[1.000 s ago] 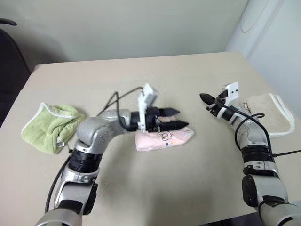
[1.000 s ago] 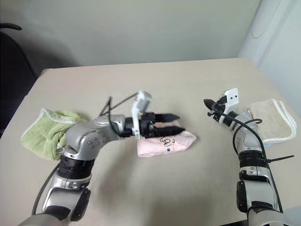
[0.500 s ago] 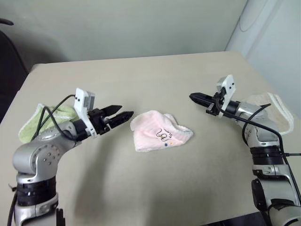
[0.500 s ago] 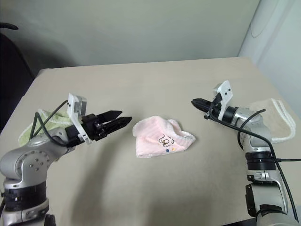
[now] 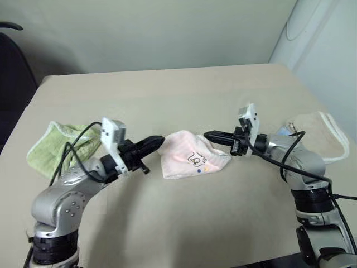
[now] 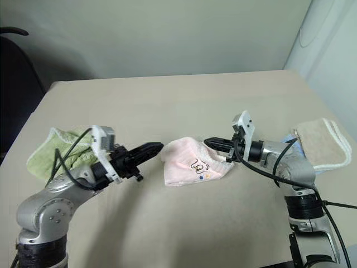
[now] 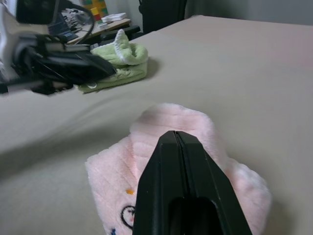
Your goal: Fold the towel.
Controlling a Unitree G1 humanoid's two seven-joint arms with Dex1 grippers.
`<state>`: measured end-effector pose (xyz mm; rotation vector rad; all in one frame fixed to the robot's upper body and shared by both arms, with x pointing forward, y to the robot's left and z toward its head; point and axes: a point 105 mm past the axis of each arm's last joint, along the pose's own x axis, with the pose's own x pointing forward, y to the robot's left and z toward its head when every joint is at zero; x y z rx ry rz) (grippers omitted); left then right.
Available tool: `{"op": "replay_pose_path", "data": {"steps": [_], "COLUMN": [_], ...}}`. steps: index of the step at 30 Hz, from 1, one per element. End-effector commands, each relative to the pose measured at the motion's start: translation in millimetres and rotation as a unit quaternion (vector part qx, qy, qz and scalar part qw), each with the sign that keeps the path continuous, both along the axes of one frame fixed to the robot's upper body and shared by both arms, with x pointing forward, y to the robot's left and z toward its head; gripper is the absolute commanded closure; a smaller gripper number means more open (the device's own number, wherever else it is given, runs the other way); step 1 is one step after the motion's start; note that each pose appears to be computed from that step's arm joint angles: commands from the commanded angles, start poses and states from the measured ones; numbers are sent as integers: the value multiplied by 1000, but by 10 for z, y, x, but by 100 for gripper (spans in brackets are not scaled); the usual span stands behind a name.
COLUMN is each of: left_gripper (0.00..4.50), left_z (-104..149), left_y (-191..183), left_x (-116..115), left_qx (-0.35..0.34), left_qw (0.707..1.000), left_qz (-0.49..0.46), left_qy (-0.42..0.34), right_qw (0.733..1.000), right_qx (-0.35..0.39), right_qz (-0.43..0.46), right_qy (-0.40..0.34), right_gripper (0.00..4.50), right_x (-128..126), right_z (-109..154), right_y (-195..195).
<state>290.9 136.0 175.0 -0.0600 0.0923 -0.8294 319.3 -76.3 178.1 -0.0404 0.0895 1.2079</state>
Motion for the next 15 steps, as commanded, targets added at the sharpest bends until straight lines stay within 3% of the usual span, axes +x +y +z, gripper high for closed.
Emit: {"op": "replay_pose_path", "data": {"steps": [1,4,7,10,15], "left_gripper": [449,449,449,449,449], "left_z": [-314,-698,-878,-821,-321], "left_y": [-128,-180,-185,-197,-114], "left_x": [110,212,247,230,142], "left_qx": [89,124,131,101,-47], "left_qw": [996,991,990,994,998], "left_qz": [-7,-8,-4,-5,10], "left_qy": [1,39,54,50,28], "right_qw": [1000,996,994,994,997], "right_qx": [-27,-80,-94,-91,-44], "right_qz": [3,-18,-35,-40,-54], "right_qy": [5,36,50,45,17], "right_gripper": [450,450,450,450,450], "right_x": [-12,49,87,80,88], "right_z": [-236,-722,-934,-950,-641], "right_y": [141,187,170,109,-26]}}
